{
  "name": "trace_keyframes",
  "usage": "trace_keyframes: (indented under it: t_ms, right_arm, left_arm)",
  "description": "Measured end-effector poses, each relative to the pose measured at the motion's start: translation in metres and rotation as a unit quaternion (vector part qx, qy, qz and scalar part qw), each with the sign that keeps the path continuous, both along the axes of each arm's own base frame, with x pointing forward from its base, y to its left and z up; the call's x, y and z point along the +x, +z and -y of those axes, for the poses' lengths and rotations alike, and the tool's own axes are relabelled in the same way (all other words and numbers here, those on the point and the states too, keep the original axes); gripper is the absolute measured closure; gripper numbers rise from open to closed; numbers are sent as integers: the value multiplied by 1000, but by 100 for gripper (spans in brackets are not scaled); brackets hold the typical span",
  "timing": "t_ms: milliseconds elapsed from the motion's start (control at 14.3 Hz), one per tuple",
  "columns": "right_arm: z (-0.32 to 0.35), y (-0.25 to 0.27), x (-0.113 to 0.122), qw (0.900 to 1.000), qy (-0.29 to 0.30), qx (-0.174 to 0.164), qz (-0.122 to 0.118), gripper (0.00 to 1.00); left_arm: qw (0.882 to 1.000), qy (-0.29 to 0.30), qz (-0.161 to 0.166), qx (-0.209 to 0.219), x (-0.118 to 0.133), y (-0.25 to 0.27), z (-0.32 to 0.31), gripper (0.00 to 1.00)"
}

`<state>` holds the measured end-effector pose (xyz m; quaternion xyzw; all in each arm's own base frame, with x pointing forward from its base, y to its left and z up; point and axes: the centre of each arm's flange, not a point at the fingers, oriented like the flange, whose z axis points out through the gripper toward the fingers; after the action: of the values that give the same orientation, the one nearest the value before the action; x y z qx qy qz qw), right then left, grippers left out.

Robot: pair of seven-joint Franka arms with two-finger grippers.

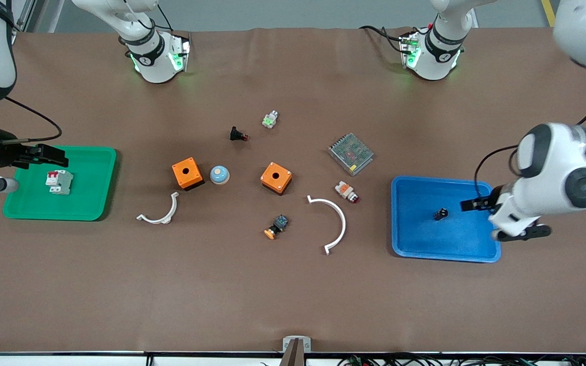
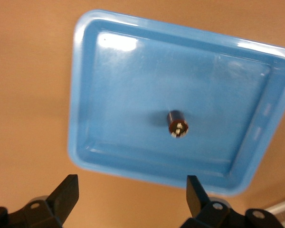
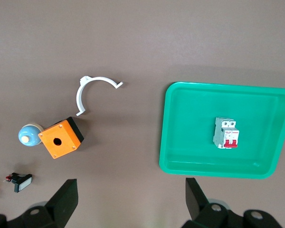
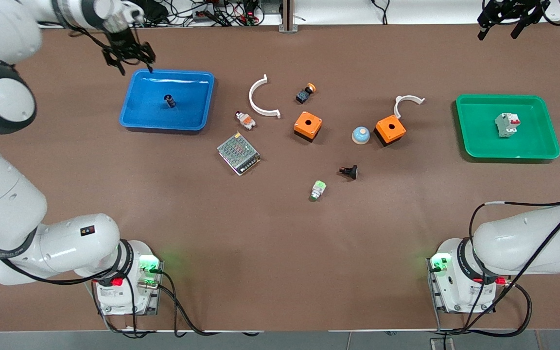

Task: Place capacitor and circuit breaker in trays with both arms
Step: 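Open both grippers and lift them away from the trays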

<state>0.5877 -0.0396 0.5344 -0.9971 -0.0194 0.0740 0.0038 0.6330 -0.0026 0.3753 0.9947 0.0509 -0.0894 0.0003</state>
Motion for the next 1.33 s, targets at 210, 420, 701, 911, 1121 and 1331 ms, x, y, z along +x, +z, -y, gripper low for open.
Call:
trace_keyframes:
  t_ms: [210,420,701,911,1121,1331]
  right_arm:
    - [-16,11,3,1000,-3,-3,11,0]
    - [-27,20,5,1000,-9,-5,21,0]
    - [-25,27,9,1000,-11,-6,28,0]
    - [-24,24,7,1000,-13,-6,17,0]
    - [-22,21,1,1000,-17,-6,-8,0]
    - [-22,35,-6,1000,-18,-6,-10,0]
  left_arm:
    - [1000,-3,20,-17,-22,75,-22,0]
    - [998,-1,61,-8,-45,146,-13,0]
    - [994,-2,108,12,-66,206,-4,0]
    - [992,-2,122,13,-67,221,-4,0]
    - [990,-2,138,12,-65,237,-3,0]
    - [990,-7,137,11,-66,244,3,0]
